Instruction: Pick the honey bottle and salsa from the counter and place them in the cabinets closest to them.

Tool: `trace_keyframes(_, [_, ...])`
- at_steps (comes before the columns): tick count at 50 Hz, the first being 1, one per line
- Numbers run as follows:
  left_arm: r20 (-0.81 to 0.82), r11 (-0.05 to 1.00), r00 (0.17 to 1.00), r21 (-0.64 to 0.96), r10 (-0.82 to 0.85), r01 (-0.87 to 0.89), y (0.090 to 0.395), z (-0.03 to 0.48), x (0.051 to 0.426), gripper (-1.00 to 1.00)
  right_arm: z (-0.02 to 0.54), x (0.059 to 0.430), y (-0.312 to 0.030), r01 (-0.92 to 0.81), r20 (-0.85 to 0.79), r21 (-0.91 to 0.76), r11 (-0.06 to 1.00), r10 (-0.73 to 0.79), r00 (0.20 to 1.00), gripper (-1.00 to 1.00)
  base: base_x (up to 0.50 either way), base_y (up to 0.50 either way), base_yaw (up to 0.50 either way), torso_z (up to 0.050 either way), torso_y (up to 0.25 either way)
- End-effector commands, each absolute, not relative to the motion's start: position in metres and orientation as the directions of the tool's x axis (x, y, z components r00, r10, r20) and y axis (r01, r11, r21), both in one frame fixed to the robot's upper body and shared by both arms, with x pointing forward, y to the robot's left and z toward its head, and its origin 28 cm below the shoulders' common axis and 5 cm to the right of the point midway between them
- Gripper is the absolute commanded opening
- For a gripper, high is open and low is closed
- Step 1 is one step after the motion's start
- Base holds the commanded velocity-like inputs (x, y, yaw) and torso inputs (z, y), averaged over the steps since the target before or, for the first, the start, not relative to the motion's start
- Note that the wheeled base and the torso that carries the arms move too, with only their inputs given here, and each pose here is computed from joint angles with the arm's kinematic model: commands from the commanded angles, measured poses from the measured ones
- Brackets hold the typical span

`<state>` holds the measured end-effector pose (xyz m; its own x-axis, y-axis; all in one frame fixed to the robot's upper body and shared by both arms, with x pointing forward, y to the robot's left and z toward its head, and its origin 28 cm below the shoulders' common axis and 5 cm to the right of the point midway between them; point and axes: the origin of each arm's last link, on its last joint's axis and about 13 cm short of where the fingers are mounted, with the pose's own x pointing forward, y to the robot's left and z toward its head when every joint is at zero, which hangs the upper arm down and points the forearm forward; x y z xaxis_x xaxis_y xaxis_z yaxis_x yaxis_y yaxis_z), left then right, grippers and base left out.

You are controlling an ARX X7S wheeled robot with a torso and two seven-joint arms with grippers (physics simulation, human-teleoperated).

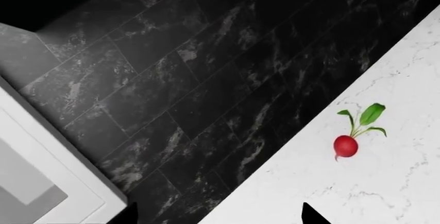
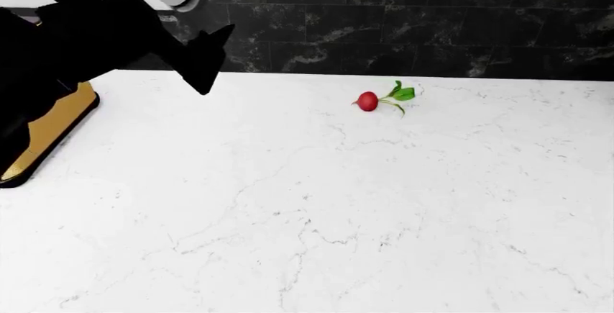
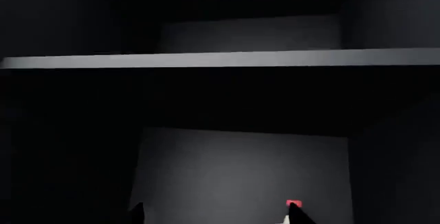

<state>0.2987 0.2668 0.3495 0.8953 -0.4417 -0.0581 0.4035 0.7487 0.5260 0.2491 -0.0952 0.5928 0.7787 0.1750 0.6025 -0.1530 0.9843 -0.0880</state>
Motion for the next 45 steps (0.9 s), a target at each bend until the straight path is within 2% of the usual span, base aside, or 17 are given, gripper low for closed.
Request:
trace_keyframes(1, [-0.044,0.76,0.902,0.522,-0.43,0.388,0.269,0.352,0.298,1.0,0.577,0.219,-0.099,-0.205,0.661,-0.163,0.965,0.261,0.704,1.0,0.0,0.0,0.0,0.0,0.0])
trace_keyframes(12, [-0.022,0.774,0.911,0.519,-0.412,0.363,0.271,0.358,0.295,1.0,0.557,0.191,-0.113,-0.242,0.691,-0.239,0.941,0.339,0.638,1.0,0.0,0.0,0.0,0.0,0.0])
trace_keyframes(25, [-0.015,0.785,0.916,0.51,-0.401,0.352,0.27,0.358,0.298,1.0,0.531,0.166,-0.13,-0.287,0.683,-0.298,0.91,0.413,0.603,1.0,0.0,0.0,0.0,0.0,0.0])
trace_keyframes(34, [-0.007,0.766,0.898,0.518,-0.441,0.38,0.272,0.355,0.292,1.0,0.51,0.171,-0.14,-0.295,0.639,-0.29,0.911,0.414,0.648,1.0,0.0,0.0,0.0,0.0,0.0])
trace_keyframes(45, [0.0,0.65,0.799,0.581,-0.601,0.489,0.274,0.344,0.27,1.0,0.49,0.191,-0.145,-0.302,0.59,-0.267,0.915,0.403,0.7,1.0,0.0,0.0,0.0,0.0,0.0])
